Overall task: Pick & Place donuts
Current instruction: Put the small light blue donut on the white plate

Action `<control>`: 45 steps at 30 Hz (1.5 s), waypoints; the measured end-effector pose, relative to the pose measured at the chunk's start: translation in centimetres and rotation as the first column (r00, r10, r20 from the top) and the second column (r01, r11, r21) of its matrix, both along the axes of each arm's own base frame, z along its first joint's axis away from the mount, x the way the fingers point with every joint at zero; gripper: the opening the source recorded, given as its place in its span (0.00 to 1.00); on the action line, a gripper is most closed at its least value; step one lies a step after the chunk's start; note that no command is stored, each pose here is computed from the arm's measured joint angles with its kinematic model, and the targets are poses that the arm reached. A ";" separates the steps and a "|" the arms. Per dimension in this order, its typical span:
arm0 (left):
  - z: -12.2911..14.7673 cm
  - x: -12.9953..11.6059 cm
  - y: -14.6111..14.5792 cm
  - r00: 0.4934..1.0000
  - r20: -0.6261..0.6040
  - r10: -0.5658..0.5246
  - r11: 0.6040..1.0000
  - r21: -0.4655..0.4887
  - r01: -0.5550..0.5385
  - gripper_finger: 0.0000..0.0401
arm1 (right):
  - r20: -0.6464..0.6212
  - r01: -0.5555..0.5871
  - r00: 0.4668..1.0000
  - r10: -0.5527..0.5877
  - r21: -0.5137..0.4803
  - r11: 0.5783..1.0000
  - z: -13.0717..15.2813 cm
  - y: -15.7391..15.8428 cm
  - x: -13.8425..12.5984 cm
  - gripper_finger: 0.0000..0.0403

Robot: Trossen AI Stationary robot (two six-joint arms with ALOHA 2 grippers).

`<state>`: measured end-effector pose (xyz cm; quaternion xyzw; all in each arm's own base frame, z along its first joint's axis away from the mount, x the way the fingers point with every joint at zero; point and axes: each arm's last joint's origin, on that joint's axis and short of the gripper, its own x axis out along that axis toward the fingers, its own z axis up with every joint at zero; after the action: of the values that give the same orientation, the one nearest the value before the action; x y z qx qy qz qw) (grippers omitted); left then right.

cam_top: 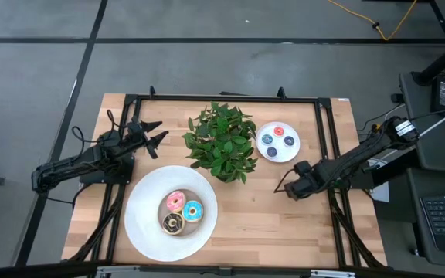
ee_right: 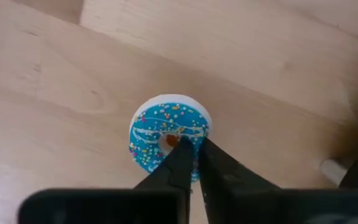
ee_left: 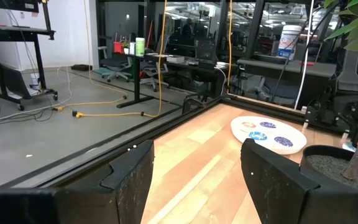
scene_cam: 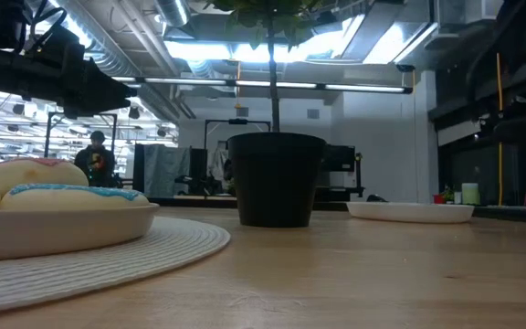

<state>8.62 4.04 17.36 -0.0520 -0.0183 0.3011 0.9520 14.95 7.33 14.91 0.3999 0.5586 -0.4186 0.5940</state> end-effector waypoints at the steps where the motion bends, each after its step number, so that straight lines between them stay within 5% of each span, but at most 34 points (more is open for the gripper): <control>1: 0.0 0.0 0.0 1.000 0.000 0.000 1.000 0.000 0.000 0.58 | 0.002 -0.002 1.000 0.002 0.001 1.000 0.2 0.0 0.1 0.06; 19: 0.0 0.0 0.0 1.000 0.000 0.000 1.000 0.000 0.000 0.58 | 0.000 -0.215 0.977 0.215 0.027 0.976 2.7 -4.3 2.7 0.05; 45: 0.0 0.0 0.0 1.000 0.000 0.000 1.000 0.000 0.000 0.58 | 0.015 -0.259 0.966 0.259 0.010 0.966 3.8 -15.9 5.0 0.06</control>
<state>8.62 4.05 17.36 -0.0520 -0.0183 0.3012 0.9520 19.91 -8.56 18.67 0.3299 0.6045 -0.3313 0.6449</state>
